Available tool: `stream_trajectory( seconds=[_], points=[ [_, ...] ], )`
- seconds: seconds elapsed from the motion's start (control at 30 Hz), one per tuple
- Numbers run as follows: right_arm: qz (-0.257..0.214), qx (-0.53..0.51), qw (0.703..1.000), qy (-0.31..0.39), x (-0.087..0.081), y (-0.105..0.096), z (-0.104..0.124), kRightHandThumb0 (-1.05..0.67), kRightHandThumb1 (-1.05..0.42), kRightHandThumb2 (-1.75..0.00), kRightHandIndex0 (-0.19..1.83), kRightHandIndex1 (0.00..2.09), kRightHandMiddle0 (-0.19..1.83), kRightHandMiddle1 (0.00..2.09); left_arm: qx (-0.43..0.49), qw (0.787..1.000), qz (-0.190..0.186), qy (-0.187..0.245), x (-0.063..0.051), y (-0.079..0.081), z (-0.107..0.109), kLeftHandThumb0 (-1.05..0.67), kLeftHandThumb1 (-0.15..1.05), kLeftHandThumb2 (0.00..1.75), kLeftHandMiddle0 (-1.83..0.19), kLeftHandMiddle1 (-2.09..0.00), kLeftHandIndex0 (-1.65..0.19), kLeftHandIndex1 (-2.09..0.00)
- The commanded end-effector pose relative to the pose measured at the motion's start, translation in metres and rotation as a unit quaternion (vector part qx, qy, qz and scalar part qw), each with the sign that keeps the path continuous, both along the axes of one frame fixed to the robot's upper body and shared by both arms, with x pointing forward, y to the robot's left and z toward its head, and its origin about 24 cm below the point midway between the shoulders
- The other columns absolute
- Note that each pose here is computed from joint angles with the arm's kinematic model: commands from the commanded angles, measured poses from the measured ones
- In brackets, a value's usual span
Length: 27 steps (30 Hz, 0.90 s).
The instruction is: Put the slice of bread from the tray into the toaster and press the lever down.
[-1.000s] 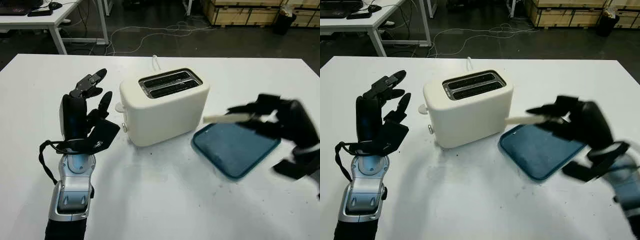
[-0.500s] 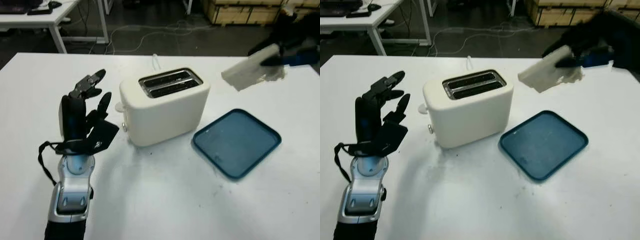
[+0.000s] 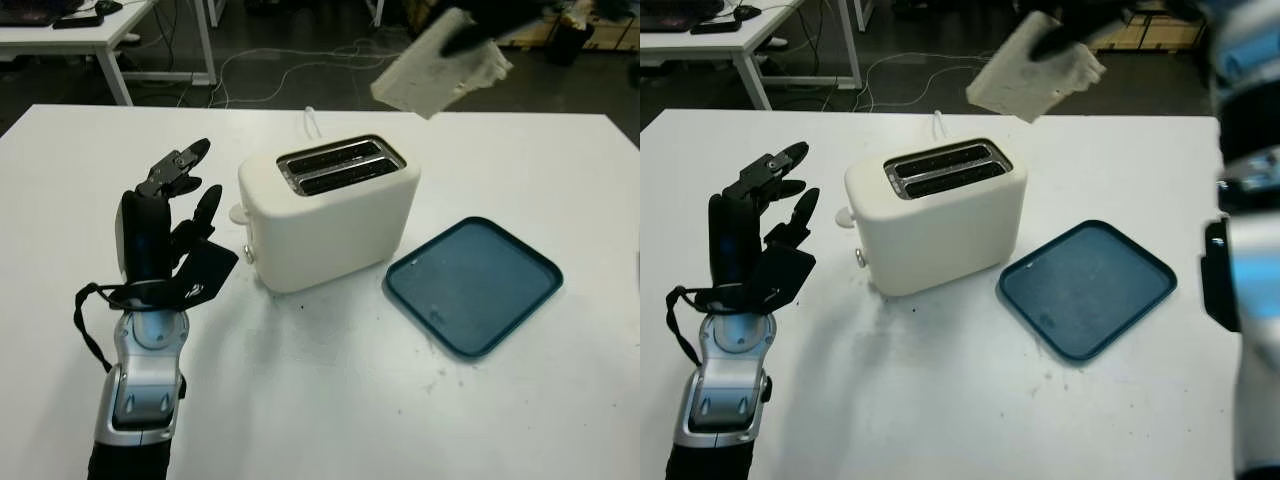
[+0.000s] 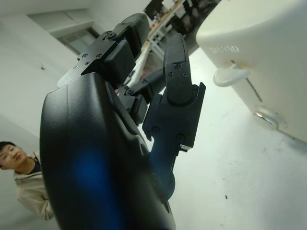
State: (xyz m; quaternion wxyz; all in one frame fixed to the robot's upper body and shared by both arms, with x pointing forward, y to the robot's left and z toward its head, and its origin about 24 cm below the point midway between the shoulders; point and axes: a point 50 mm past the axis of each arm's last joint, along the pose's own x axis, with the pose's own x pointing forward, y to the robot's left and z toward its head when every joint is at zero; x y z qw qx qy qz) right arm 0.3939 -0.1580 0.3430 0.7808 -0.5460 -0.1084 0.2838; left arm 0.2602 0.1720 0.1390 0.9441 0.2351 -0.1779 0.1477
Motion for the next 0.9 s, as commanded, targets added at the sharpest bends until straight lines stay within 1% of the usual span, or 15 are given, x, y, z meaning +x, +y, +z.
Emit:
stream_trajectory(
  seconds=[0.0,0.17,0.33,0.53,0.67,0.87],
  points=[
    [0.014,-0.006,1.0,-0.01,0.001,0.014,0.006,-0.44,-0.9,0.0,1.17,0.91,1.33,0.05,0.001,1.0,0.001,-0.006,0.0,-0.001,0.001,-0.3,0.92,0.3,-0.54,-0.72,-0.71,-0.03],
    [0.011,-0.026,1.0,-0.003,0.005,0.033,0.002,-0.56,-0.91,0.0,1.17,0.93,1.34,0.04,-0.001,1.0,0.001,-0.004,-0.001,-0.001,0.001,-0.3,0.92,0.3,-0.55,-0.72,-0.71,-0.03],
    [0.002,-0.041,0.999,0.021,0.007,0.044,-0.004,-0.5,-0.89,0.0,1.16,0.98,1.36,0.04,0.001,1.0,0.003,-0.003,0.0,0.0,0.001,-0.32,0.92,0.3,-0.55,-0.72,-0.71,-0.03],
    [-0.004,-0.054,0.997,0.051,0.007,0.05,-0.006,-0.46,-0.89,0.0,1.11,1.09,1.36,0.04,0.001,1.0,0.001,-0.006,0.0,-0.001,0.001,-0.31,0.92,0.29,-0.55,-0.71,-0.71,-0.03],
    [0.002,-0.066,0.997,0.051,0.004,0.054,-0.003,-0.46,-0.89,0.0,1.1,1.1,1.35,0.03,0.003,1.0,0.001,-0.007,0.001,-0.001,0.001,-0.32,0.92,0.29,-0.56,-0.71,-0.72,-0.03],
    [-0.006,-0.08,0.995,0.06,0.005,0.057,-0.004,-0.49,-0.89,0.0,1.08,1.1,1.33,0.02,-0.004,1.0,0.002,-0.005,0.001,-0.002,0.001,-0.34,0.92,0.29,-0.56,-0.71,-0.71,-0.02]
  ],
)
